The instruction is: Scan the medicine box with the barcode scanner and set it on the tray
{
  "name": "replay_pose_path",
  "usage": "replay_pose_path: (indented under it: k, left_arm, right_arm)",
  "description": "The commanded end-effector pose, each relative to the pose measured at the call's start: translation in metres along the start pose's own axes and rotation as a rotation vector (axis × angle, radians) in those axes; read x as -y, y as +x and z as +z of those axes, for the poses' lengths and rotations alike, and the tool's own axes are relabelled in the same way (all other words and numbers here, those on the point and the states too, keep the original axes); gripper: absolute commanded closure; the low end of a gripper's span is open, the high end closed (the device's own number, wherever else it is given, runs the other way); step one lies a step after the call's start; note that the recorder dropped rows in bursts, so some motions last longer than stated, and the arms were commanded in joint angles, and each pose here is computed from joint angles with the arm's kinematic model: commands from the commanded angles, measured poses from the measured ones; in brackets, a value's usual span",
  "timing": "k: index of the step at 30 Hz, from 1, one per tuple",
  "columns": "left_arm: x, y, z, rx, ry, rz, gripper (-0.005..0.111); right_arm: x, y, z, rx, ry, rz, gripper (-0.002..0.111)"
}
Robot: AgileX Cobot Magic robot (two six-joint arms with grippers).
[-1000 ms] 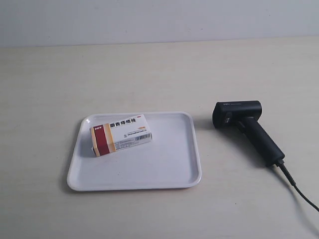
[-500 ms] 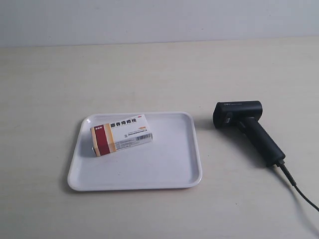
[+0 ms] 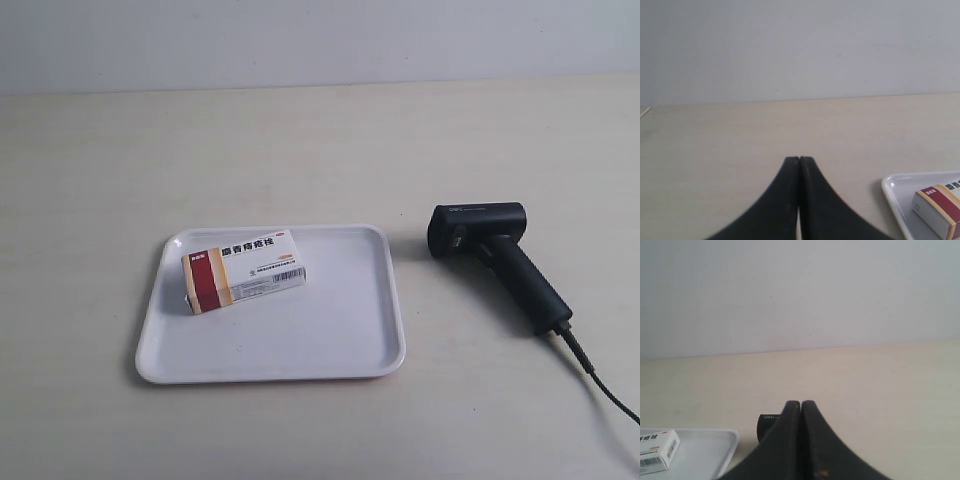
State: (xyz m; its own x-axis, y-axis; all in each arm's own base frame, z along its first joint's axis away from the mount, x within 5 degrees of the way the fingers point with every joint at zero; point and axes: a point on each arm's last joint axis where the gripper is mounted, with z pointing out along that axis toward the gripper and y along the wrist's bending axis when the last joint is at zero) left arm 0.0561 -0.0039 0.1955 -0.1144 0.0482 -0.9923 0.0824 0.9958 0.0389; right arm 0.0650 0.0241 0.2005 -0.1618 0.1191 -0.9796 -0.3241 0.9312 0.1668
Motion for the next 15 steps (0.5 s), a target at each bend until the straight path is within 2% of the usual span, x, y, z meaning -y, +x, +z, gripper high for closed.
replay_pose_path:
  k: [1,11,12,15]
  left_arm:
    - [0.0,0.001,0.0,0.001,-0.003,-0.011,0.106]
    - [0.0,0.001,0.0,0.001,-0.003,-0.011,0.106]
    - [0.0,0.001,0.0,0.001,-0.003,-0.011,0.106]
    - [0.0,0.001,0.0,0.001,-0.003,-0.011,0.106]
  right_arm:
    - [0.0,0.003,-0.004,-0.009,0.002,-0.039,0.108]
    - [0.001,0.003,-0.005,0.003,0.005,-0.034,0.108]
    - [0.002,0.002,-0.006,0.021,0.019,-0.033,0.108]
    - [0.01,-0.003,-0.014,0.122,0.172,-0.023,0.108]
